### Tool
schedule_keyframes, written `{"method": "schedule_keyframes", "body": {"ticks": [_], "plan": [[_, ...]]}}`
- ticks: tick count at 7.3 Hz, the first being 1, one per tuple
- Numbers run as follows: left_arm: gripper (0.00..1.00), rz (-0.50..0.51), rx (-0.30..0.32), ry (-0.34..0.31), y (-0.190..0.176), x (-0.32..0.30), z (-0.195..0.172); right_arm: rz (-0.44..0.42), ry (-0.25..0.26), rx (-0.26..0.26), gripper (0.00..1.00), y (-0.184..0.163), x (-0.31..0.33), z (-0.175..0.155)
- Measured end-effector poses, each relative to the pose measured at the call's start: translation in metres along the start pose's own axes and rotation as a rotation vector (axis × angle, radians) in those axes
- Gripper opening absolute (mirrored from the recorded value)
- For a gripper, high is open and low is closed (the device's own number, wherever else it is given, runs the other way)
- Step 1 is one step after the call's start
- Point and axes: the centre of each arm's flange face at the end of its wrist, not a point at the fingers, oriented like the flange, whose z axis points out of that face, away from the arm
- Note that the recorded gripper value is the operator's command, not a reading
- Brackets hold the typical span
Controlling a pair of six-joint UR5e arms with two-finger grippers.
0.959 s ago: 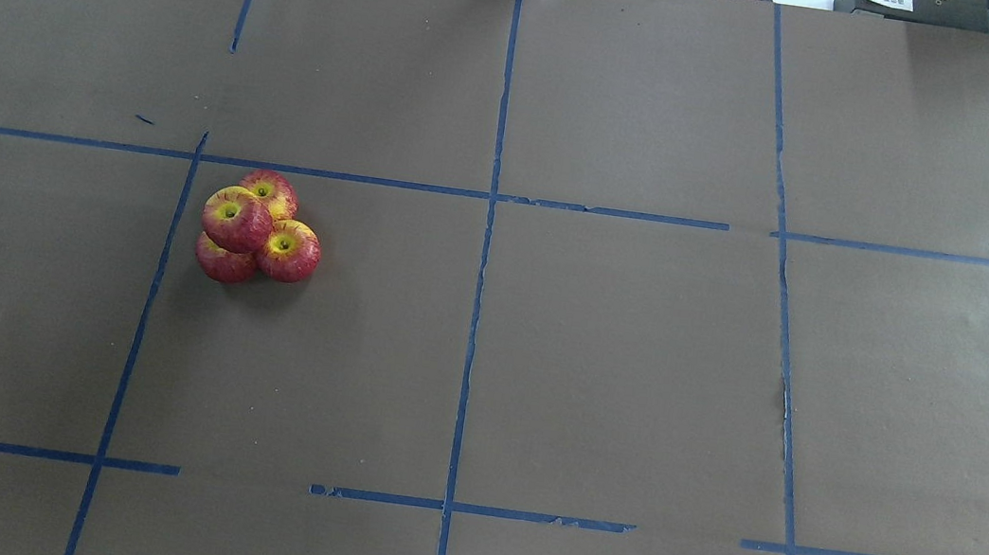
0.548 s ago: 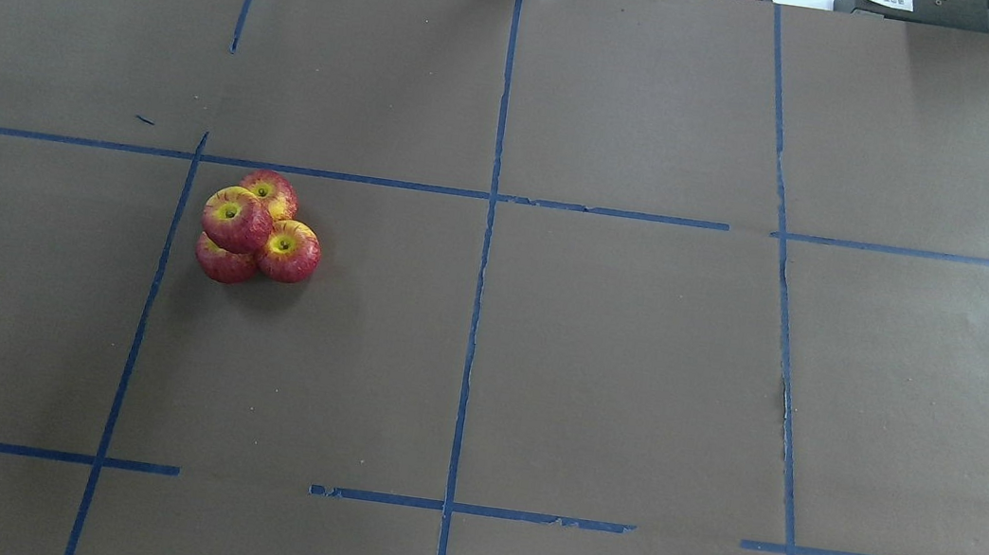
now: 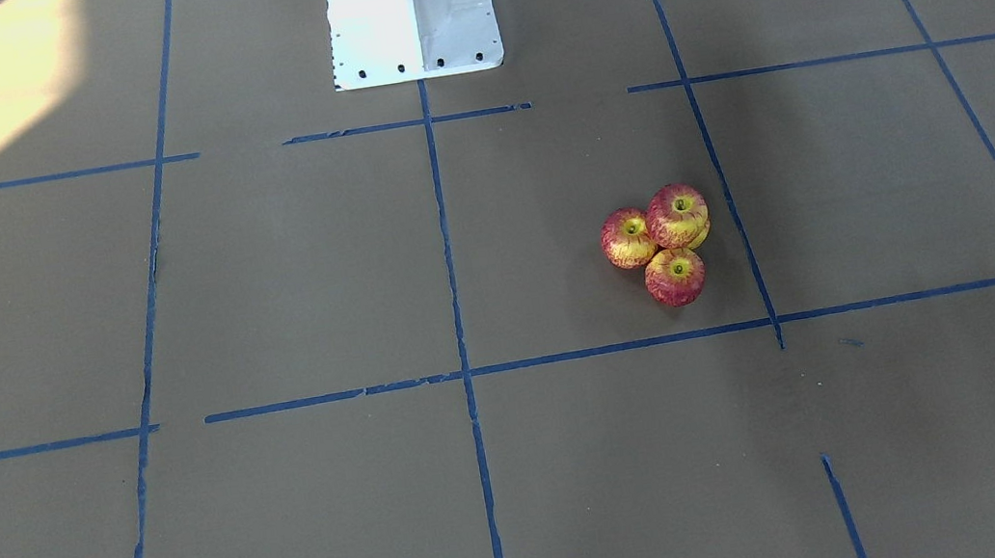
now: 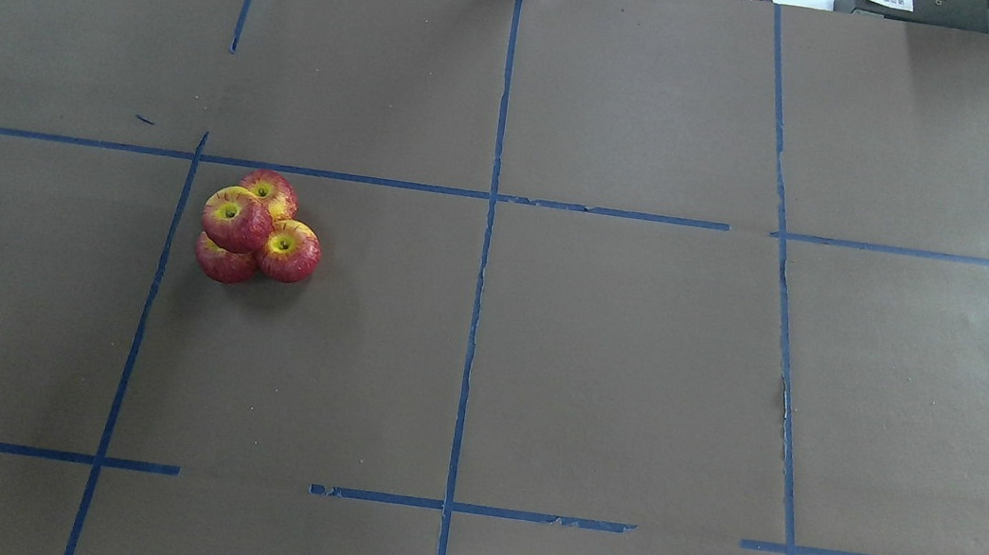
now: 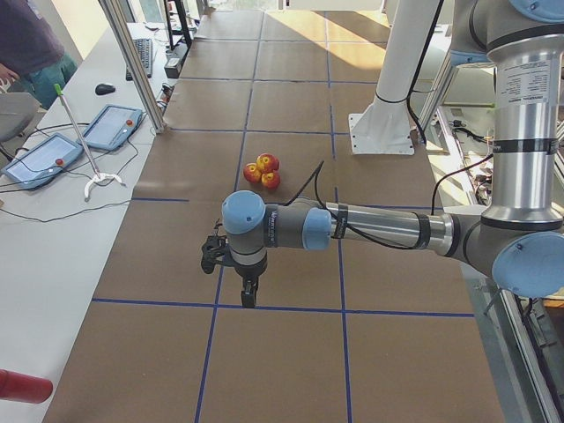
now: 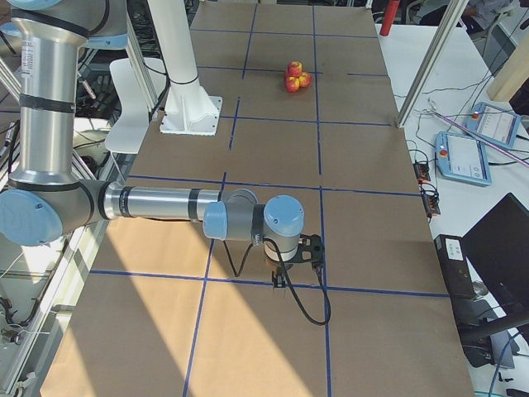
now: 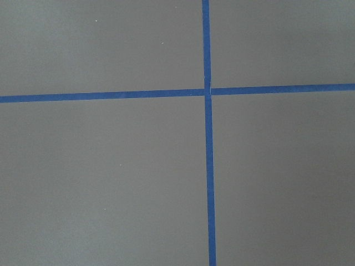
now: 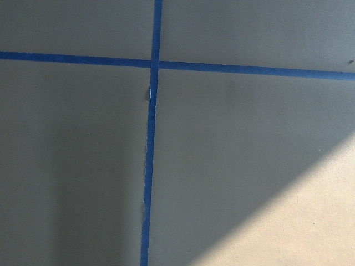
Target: Stack apples
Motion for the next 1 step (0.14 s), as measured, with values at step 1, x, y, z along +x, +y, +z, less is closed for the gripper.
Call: {"method": "schedule_keyframes", "body": {"ticks": [1], "plan": [[1.0, -0.001, 0.0, 0.0, 0.0002, -0.0001, 0.0, 0.0, 0.0, 0.0, 1.0, 0.0, 0.0, 0.0]]}}
